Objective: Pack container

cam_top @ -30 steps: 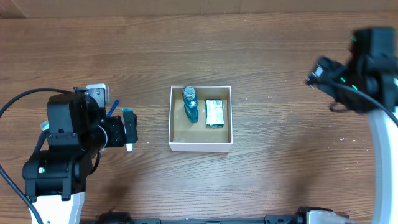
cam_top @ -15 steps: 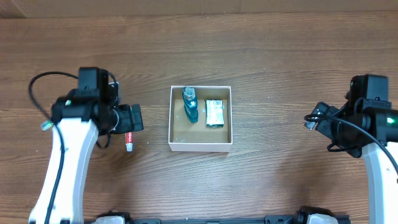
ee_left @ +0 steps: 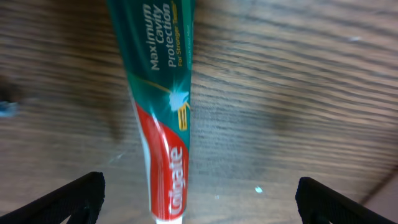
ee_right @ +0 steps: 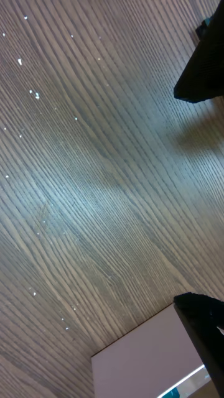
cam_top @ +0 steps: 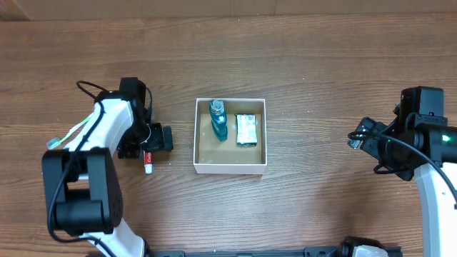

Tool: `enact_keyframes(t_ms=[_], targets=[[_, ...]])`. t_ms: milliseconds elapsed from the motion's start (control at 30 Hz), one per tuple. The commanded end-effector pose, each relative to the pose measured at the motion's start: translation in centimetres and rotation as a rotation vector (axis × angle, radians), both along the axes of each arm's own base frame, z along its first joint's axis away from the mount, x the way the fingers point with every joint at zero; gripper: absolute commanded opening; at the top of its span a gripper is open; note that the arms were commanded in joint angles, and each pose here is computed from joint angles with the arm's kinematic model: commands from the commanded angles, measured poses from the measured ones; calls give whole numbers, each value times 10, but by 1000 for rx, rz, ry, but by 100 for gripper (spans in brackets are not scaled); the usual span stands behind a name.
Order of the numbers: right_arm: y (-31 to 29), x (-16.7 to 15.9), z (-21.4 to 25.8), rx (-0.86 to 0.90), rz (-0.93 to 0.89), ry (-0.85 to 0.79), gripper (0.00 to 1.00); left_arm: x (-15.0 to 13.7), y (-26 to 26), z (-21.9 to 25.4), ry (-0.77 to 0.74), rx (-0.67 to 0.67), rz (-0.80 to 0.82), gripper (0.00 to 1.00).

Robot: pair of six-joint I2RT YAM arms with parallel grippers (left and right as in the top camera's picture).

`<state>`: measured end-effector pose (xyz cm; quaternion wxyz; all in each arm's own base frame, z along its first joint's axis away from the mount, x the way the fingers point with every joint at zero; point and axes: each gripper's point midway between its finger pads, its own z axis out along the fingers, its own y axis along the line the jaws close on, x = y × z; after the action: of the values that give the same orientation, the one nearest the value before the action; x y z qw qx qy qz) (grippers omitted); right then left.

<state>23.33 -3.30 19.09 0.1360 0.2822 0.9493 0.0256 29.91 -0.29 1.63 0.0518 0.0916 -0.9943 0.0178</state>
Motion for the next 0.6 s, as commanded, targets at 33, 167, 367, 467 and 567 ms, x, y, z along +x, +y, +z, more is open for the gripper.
enact_keyframes(t_ms=[33, 167, 367, 467, 567], targets=[[0, -1, 1, -5, 14, -10, 100, 0, 4, -22, 55, 14, 25, 100], [0, 0, 1, -6, 17, -11, 100, -3, 8, -31, 85, 41, 39, 100], [0, 0, 1, -6, 17, -11, 100, -4, 11, -32, 91, 58, 37, 74], [0, 0, 1, -6, 17, -11, 100, -3, 11, -32, 88, 58, 36, 47], [0, 0, 1, -6, 17, -11, 100, -1, 11, -33, 78, 58, 37, 31]])
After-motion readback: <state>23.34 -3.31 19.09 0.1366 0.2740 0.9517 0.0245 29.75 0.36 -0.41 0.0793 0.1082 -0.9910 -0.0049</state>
